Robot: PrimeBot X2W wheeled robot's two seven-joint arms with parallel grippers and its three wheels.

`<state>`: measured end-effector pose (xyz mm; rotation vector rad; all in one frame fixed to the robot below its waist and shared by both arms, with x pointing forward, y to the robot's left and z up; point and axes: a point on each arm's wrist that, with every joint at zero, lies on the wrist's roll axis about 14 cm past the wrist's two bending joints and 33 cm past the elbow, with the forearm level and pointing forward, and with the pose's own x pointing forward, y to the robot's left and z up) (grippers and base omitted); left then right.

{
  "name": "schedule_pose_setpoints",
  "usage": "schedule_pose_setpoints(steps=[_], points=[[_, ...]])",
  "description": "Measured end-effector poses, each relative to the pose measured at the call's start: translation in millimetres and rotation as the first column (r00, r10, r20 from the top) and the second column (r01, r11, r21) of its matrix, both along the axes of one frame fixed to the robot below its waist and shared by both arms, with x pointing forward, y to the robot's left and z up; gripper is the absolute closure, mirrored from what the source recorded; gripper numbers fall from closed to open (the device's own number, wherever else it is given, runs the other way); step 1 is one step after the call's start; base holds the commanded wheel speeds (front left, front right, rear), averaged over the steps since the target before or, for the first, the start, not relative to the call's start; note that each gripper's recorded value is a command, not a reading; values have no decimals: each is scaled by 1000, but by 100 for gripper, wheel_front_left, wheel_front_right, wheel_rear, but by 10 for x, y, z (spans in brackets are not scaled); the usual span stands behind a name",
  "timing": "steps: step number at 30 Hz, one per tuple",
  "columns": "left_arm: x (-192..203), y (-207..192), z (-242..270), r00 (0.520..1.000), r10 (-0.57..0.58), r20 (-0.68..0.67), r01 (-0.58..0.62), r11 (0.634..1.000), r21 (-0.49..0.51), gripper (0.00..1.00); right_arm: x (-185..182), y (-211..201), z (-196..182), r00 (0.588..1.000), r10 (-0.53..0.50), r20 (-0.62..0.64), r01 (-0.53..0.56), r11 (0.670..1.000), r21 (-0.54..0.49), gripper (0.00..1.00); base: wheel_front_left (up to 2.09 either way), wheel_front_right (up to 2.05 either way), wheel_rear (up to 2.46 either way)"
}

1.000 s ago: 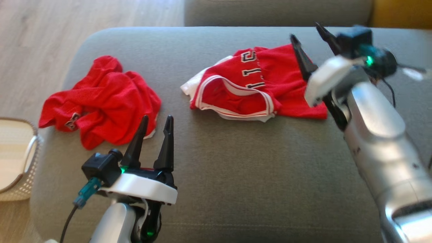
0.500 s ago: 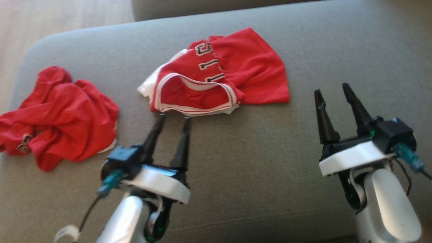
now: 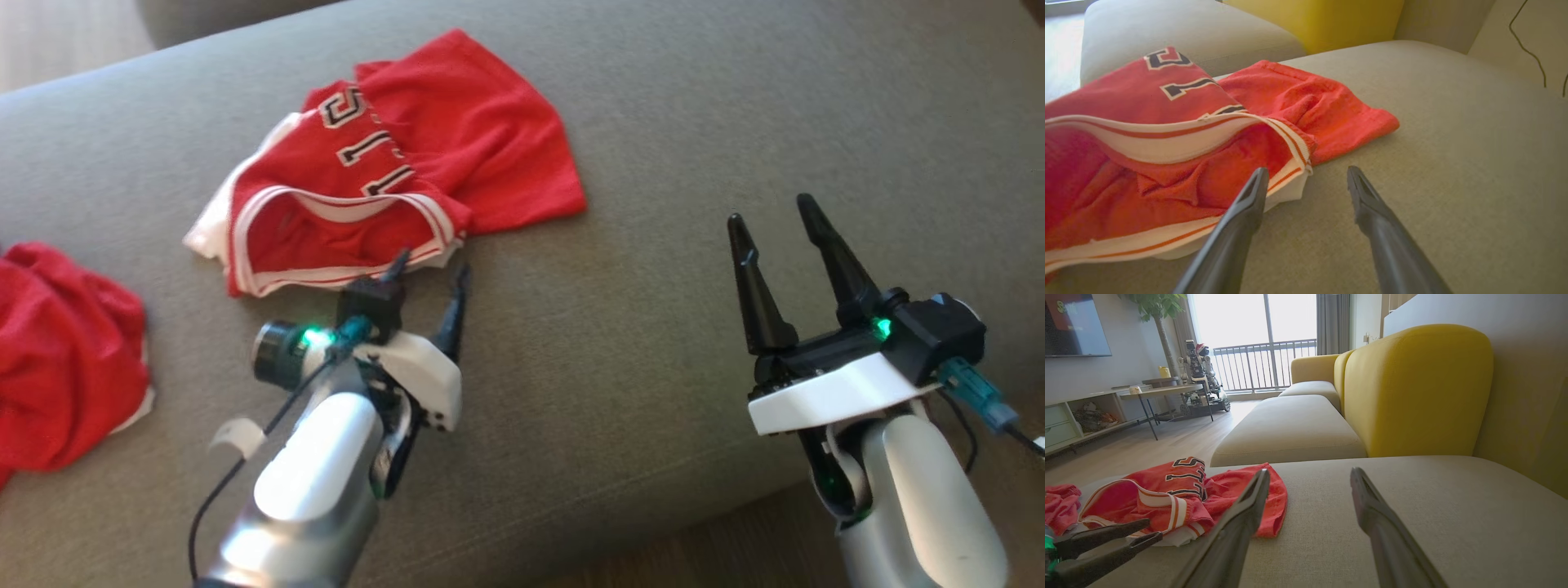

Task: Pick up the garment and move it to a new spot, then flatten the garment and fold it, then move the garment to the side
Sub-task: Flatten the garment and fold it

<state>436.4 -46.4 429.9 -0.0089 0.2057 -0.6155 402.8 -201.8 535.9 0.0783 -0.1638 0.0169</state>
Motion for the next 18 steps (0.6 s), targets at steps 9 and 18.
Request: schedule_pose_setpoints(steps=[9,18], points=[[242,-91,-217,1000,-11,-12,12,996,93,48,-68,-215,-65,998,-64,-22,65,998,6,0,0,0,0],[276,-6,-14,1000,13,22,-14,999,42,100,-40,-133,-49,999,-40,-14,41,999,25,0,0,0,0]])
